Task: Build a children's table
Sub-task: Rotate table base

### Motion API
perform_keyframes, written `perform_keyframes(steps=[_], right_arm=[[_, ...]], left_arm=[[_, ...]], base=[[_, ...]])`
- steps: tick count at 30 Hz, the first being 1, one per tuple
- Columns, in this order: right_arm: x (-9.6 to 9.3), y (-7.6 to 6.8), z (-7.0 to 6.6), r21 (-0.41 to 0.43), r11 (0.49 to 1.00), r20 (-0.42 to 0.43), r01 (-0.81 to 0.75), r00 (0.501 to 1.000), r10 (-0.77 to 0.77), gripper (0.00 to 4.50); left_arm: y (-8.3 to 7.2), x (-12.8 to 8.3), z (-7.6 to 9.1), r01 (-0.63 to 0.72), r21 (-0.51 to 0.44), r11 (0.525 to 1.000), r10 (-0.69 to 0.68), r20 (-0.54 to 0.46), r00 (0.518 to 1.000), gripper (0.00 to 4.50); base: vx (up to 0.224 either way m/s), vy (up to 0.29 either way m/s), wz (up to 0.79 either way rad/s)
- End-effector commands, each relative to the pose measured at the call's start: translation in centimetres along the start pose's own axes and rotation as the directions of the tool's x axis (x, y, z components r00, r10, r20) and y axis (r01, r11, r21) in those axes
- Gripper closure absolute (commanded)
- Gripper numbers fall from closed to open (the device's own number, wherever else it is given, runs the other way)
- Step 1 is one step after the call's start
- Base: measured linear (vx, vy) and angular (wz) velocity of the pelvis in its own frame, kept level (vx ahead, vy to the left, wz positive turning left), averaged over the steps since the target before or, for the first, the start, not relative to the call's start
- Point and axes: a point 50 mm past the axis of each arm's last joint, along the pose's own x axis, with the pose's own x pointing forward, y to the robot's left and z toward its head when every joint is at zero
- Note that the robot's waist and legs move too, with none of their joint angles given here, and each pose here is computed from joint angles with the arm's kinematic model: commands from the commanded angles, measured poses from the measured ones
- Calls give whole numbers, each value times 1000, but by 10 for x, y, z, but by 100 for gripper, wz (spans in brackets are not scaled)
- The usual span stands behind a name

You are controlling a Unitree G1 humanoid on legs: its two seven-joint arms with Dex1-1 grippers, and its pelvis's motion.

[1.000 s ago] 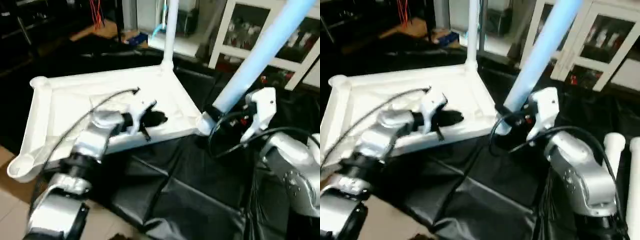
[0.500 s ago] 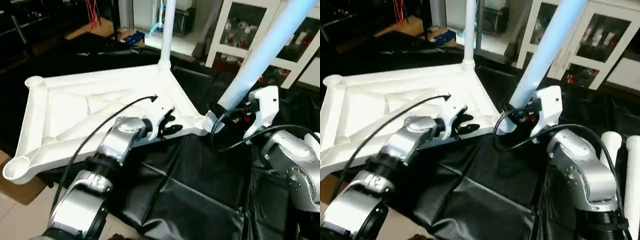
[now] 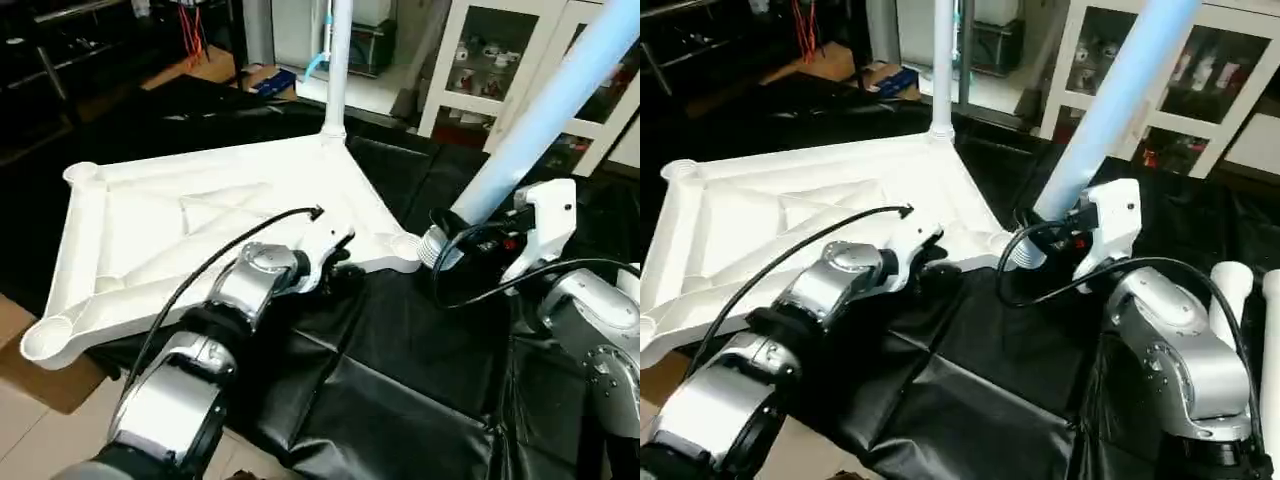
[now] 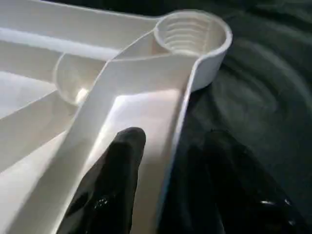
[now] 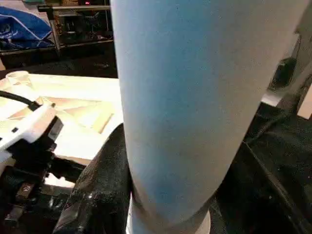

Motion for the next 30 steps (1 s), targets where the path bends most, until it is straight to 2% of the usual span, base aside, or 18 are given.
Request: perform_keyframes(steps=[1,2,4,7,8,11,15,20,26,30], right_arm=[[-4,-5,6,-21,999,10,26,1000,-26,264],[-4,-5,6,-22,999,10,27,1000,-26,264],[-4,-5,6,-24,999,10,26,1000,-25,264],[-4,-5,7,-26,999,10,21,1000,-21,264],[-3,-4,7,-28,999,9,16,1000,-16,264],[-3,-3,7,-30,1000,7,8,1000,-7,264],[-2,-3,8,-31,1000,8,6,1000,-6,264],[-2,-4,9,-30,1000,17,8,1000,-7,264],[-4,-1,9,-4,1000,23,-22,999,22,264],[-7,8,1,35,996,5,-88,996,88,264]], left_arm=[[0,2,5,17,21,1000,-17,-5,1000,217],[0,2,1,26,38,999,-25,-30,999,246],[-3,4,-5,51,64,997,-46,-71,996,246],[-6,5,-9,83,98,992,-73,-108,991,278],[-9,6,-12,121,139,983,-100,-150,984,285],[-12,7,-16,166,187,968,-126,-208,970,303],[-13,7,-17,194,213,957,-143,-235,961,321],[-15,6,-17,243,270,932,-185,-224,957,349],[-10,-11,-31,344,342,875,-247,-296,923,370],[3,-33,-44,364,340,867,-248,-339,908,376]], base=[[0,0,0],[0,0,0],[0,0,0],[0,0,0],[0,0,0],[0,0,0],[0,0,0],[0,0,0],[0,0,0],[0,0,0]])
